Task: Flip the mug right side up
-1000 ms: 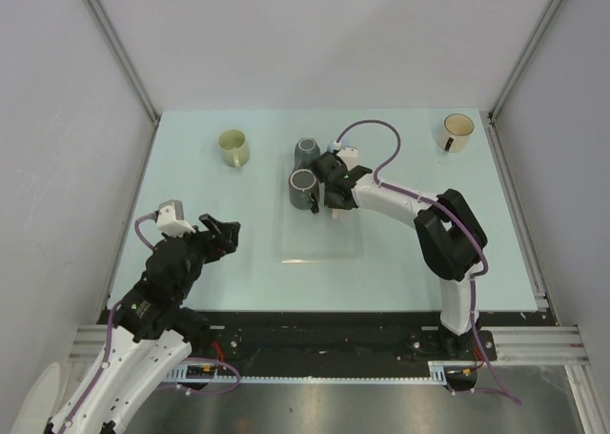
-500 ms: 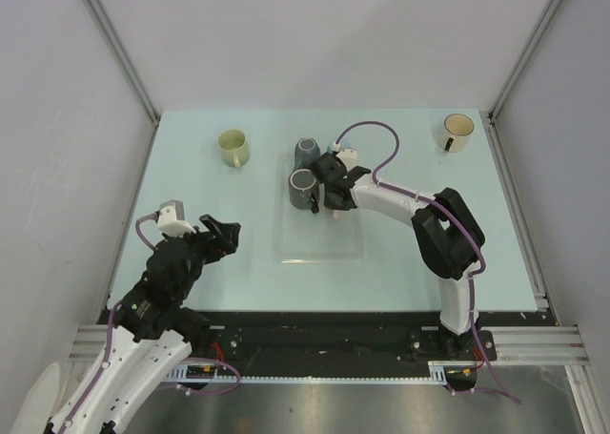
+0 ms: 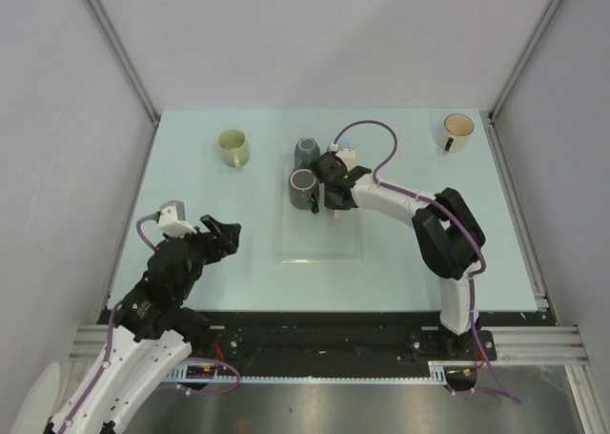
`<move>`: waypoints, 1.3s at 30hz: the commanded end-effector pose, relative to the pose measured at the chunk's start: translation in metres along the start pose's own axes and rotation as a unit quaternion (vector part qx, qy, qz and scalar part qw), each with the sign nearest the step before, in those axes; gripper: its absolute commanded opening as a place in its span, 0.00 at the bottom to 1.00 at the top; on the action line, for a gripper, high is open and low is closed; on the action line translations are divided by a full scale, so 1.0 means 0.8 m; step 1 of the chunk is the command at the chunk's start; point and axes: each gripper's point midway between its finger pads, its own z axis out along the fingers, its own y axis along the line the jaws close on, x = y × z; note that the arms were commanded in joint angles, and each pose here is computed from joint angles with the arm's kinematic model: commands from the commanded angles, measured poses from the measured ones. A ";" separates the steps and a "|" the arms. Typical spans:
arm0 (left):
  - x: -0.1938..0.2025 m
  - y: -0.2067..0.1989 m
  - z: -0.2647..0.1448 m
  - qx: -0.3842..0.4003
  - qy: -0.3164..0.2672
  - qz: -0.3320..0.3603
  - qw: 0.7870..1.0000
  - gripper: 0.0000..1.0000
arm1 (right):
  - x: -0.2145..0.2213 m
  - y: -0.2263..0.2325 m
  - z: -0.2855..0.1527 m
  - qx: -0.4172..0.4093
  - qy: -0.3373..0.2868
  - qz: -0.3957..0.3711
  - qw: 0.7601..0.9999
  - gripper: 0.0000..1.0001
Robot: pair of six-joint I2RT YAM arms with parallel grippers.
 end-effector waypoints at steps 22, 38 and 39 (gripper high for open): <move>0.017 -0.151 -0.036 0.360 0.032 -0.142 0.922 0.90 | -0.055 0.045 -0.248 -0.445 -0.069 0.104 0.887 0.00; 0.038 -0.248 -0.064 0.511 0.093 -0.136 0.844 0.92 | -0.037 0.055 -0.415 -0.701 -0.106 0.109 0.697 0.00; 0.044 -0.256 -0.063 0.512 0.102 -0.130 0.843 0.91 | -0.037 0.054 -0.417 -0.701 -0.106 0.109 0.696 0.00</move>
